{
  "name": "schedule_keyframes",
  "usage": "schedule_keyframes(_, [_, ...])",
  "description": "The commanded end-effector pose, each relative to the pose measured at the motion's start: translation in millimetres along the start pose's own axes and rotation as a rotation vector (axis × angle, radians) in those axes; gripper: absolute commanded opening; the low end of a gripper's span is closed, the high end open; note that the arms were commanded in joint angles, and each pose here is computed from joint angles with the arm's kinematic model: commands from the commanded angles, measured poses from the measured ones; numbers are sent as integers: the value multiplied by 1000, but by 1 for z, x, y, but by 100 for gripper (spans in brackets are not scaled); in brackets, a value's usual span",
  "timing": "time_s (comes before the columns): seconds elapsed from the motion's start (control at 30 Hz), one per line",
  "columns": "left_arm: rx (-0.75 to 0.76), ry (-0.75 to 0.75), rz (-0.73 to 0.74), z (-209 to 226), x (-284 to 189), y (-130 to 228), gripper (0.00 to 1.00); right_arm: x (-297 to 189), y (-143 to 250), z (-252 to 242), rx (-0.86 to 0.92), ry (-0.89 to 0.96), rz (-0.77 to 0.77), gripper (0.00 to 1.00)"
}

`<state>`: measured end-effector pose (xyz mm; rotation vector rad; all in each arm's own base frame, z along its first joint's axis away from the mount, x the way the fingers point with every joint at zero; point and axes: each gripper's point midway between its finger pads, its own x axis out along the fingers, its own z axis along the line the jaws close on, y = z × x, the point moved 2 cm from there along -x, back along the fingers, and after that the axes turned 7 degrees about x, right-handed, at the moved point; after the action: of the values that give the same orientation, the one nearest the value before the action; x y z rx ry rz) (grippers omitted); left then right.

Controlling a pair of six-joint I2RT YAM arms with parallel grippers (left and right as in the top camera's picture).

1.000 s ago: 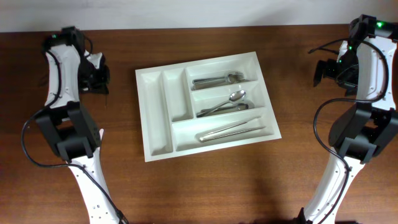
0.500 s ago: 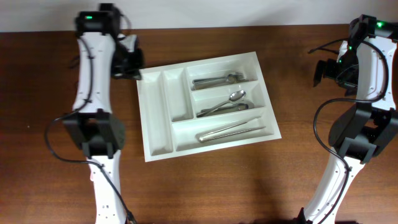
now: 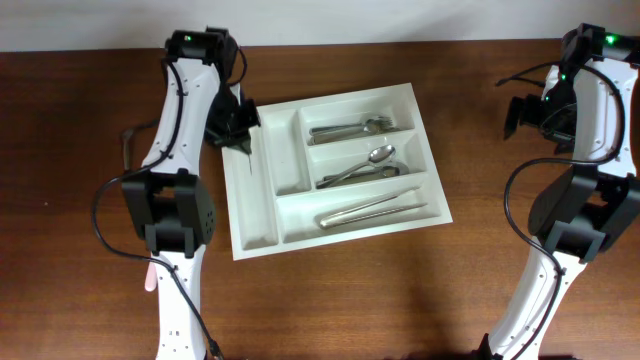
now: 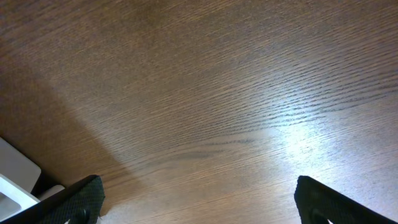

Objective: Pack container
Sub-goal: 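Carry the spoon into the tray's left compartment with the left gripper, then open the left gripper and lift it out of the tray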

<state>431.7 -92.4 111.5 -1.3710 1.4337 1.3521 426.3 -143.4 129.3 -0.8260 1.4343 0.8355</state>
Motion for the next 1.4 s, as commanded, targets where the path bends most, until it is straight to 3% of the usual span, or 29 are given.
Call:
schedule_keyframes(0.0, [-39, -13, 35, 6, 2, 11, 2, -1, 1, 3, -12, -9, -1, 99])
schedule_keyframes(0.23, [-13, -43, 95, 14, 17, 19, 3, -1, 1, 3, -12, -9, -1, 99])
schedule_keyframes(0.37, [10, -61, 92, 17, 17, 18, 20, -1, 1, 3, -12, -9, -1, 99])
schedule_keyframes(0.57, [64, -85, 75, 21, 17, 15, 28, -1, 1, 3, -12, -9, -1, 99])
schedule_keyframes(0.73, [121, -65, -16, 15, 9, -4, 28, -1, 1, 3, -12, -9, -1, 99])
schedule_keyframes(0.87, [131, -38, -154, 14, -30, -21, 30, -1, 1, 3, -12, -9, -1, 99])
schedule_keyframes(0.9, [130, -34, -192, 17, -44, -25, 35, -1, 1, 3, -12, -9, -1, 98])
schedule_keyframes(0.97, [111, -51, -252, 28, -70, -27, 60, -1, 1, 3, -12, -9, -1, 99])
schedule_keyframes(1.03, [110, -67, -319, 45, -93, -31, 77, -1, 1, 3, -12, -9, 0, 99])
schedule_keyframes(1.37, [31, -213, -369, 163, -129, -31, 87, -1, 1, 3, -12, -9, -1, 99])
